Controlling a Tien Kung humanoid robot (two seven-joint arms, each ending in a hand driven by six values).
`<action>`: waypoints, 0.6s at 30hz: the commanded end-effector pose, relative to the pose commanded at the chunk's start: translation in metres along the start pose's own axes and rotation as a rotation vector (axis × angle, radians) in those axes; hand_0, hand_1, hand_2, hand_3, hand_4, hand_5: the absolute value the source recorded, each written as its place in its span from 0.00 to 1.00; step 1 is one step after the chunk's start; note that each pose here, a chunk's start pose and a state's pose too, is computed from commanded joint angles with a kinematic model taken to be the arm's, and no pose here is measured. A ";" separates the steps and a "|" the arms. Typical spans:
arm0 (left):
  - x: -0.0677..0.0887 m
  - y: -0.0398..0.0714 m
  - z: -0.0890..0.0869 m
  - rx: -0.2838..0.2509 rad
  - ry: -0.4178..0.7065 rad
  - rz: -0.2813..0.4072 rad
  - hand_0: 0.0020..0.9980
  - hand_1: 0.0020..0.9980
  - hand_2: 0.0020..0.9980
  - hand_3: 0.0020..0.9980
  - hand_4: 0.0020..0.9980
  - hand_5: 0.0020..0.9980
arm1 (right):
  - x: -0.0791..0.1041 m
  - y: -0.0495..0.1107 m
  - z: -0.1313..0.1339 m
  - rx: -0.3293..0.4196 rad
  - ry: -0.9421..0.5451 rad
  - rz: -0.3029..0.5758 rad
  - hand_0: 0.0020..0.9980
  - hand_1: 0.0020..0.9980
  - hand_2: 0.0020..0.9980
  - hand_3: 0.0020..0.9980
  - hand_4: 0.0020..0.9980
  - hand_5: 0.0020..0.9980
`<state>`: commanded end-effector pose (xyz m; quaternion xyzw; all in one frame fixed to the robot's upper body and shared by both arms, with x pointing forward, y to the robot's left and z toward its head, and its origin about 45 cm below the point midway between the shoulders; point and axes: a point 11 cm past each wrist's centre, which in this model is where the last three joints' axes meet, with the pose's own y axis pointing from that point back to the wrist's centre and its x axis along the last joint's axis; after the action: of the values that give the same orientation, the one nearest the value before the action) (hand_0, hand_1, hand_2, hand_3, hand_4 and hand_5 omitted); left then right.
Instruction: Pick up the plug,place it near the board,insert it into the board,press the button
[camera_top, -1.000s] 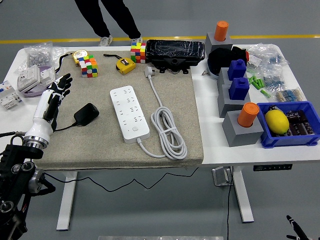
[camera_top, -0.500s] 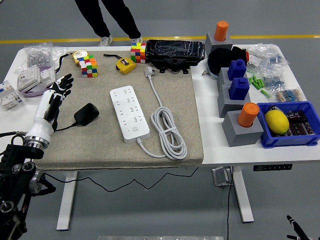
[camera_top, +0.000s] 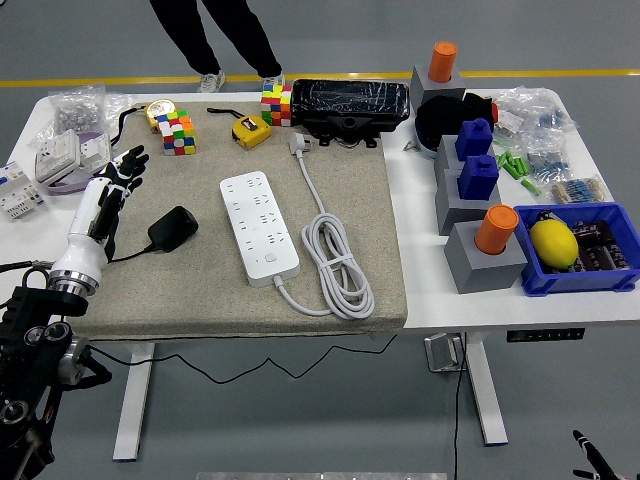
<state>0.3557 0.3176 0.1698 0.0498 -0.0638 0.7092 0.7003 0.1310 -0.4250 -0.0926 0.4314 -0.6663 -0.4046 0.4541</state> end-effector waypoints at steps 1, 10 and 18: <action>0.000 0.000 0.000 -0.001 -0.001 0.000 0.92 0.94 0.91 0.91 1.00 1.00 | 0.000 0.000 0.000 0.000 0.000 0.000 0.79 0.74 0.73 0.78 1.00 0.99; 0.001 0.001 -0.001 0.000 0.000 0.008 0.92 0.94 0.91 0.91 1.00 1.00 | 0.001 0.000 0.001 -0.002 -0.001 0.001 0.79 0.74 0.73 0.78 1.00 0.99; 0.001 0.000 0.000 -0.001 0.001 0.009 0.92 0.94 0.91 0.91 1.00 1.00 | 0.000 0.000 0.000 0.000 -0.001 0.001 0.79 0.74 0.73 0.78 1.00 0.99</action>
<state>0.3553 0.3185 0.1694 0.0491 -0.0641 0.7122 0.6974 0.1309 -0.4251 -0.0926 0.4310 -0.6666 -0.4049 0.4539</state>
